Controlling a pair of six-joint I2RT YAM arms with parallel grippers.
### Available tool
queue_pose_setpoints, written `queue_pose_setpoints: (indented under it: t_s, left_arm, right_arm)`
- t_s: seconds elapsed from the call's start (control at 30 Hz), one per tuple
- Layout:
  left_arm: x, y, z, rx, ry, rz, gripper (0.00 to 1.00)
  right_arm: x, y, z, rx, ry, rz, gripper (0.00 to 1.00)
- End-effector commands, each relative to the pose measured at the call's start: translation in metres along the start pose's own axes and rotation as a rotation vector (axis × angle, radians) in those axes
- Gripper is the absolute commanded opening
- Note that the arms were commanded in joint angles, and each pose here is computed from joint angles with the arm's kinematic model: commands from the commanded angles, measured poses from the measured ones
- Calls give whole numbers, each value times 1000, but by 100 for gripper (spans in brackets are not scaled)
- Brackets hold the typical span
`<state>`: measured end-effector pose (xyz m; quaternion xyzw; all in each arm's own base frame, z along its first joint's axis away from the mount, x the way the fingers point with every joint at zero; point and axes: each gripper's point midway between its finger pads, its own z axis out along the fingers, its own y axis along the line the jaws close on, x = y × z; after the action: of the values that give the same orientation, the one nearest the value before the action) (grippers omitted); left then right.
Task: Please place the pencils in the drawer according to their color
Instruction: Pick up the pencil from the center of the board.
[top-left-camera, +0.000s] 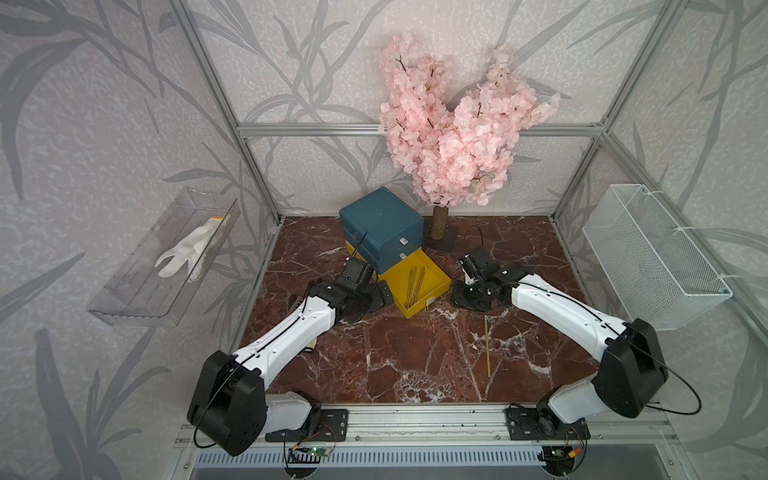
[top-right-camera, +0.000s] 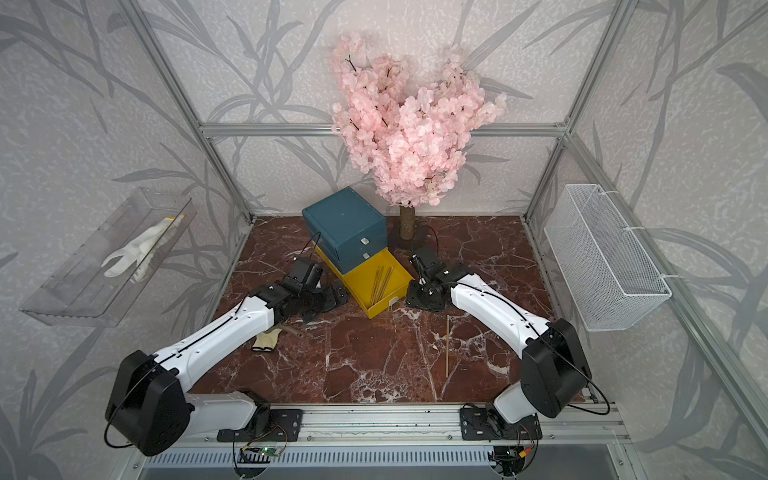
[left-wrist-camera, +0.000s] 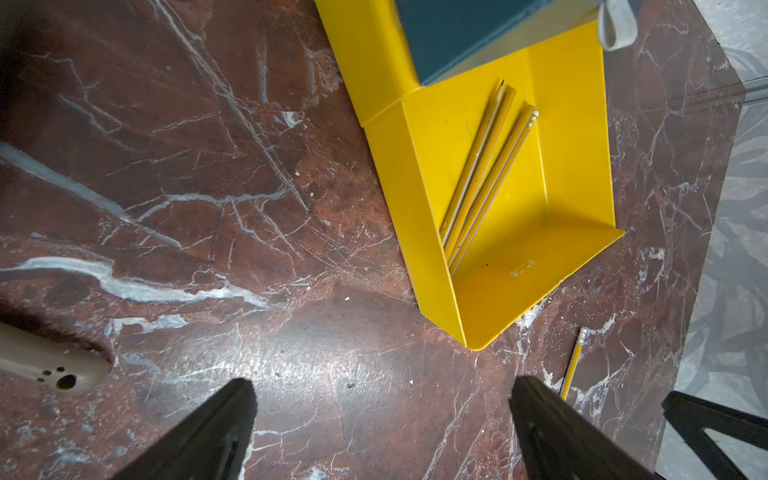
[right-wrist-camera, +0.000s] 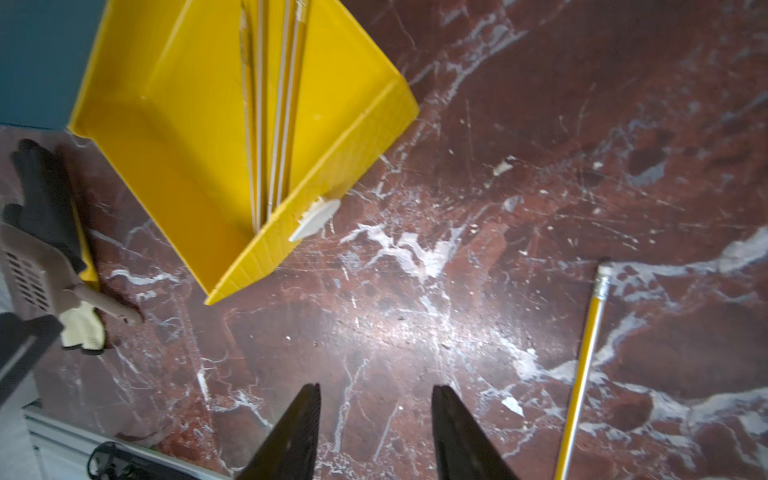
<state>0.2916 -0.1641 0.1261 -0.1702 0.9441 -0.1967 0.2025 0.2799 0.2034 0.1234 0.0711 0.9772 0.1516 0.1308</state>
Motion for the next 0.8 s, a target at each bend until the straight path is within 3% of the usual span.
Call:
queue_pose_setpoints:
  t_s: [0.0,0.27,0.77]
  left_arm:
    - [-10,-10,-6,28,-25,11,100]
    - [-8,-7,-5,23,-21,11,100]
    - [-2,-2,-3,25,-16,1,100]
  right_arm:
    - [10,-29,1,89,2,15,49]
    - [28,-79,17,168,52,131,50]
    - [58,-118,46,280,160,150,50]
